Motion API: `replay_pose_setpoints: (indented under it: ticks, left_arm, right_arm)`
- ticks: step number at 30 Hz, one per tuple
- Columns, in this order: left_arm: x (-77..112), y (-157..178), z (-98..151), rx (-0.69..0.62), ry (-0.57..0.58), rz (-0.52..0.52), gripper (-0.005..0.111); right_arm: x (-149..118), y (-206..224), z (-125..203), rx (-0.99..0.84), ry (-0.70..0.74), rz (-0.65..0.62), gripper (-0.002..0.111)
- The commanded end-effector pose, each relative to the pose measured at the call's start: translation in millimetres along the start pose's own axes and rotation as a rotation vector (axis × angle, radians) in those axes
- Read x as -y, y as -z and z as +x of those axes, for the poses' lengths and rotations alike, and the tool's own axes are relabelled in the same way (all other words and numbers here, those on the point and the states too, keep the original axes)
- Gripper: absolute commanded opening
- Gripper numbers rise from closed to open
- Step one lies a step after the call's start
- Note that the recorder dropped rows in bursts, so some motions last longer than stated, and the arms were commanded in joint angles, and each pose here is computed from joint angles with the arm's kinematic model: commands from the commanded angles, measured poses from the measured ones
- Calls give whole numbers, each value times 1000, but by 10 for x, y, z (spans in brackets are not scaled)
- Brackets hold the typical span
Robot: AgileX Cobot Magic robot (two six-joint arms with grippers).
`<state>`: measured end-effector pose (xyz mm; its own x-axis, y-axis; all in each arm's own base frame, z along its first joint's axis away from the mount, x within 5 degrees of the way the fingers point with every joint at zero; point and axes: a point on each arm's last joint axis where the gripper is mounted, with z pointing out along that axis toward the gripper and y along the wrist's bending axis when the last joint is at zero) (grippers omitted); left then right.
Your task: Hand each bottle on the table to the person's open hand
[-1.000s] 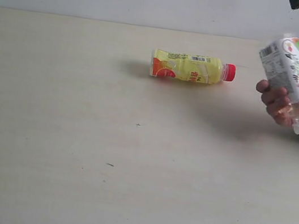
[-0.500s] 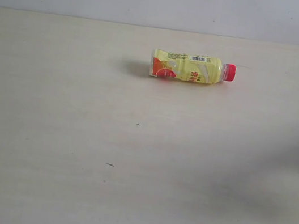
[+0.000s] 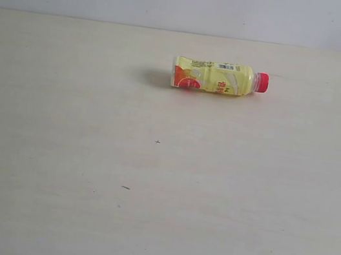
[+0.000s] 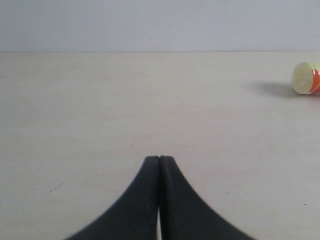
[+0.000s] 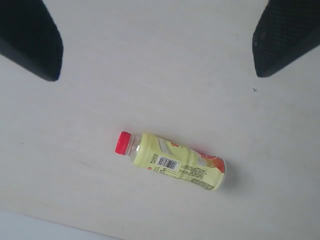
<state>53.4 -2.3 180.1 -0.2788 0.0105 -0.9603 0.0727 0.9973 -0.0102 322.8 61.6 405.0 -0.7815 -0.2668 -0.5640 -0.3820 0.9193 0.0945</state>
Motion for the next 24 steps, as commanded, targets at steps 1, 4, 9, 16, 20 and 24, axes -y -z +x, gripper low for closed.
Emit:
replay_pose_setpoints:
  ticks: [1, 4, 9, 16, 20, 24]
  left_arm:
    - [4, 5, -9, 14, 5, 7, 0]
    - [4, 5, -9, 14, 5, 7, 0]
    - [4, 5, -9, 14, 5, 7, 0]
    - [4, 5, -9, 14, 5, 7, 0]
    - [4, 5, -9, 14, 5, 7, 0]
    - [4, 5, -9, 14, 5, 7, 0]
  right_arm:
    - [-18, 27, 1, 10, 11, -8, 97]
    - [-18, 27, 1, 10, 11, -8, 97]
    - [-18, 27, 1, 10, 11, -8, 97]
    - [-22, 27, -1, 12, 11, -13, 97]
    - [-24, 28, -1, 12, 10, -14, 97]
    - [-24, 28, -1, 12, 10, -14, 97]
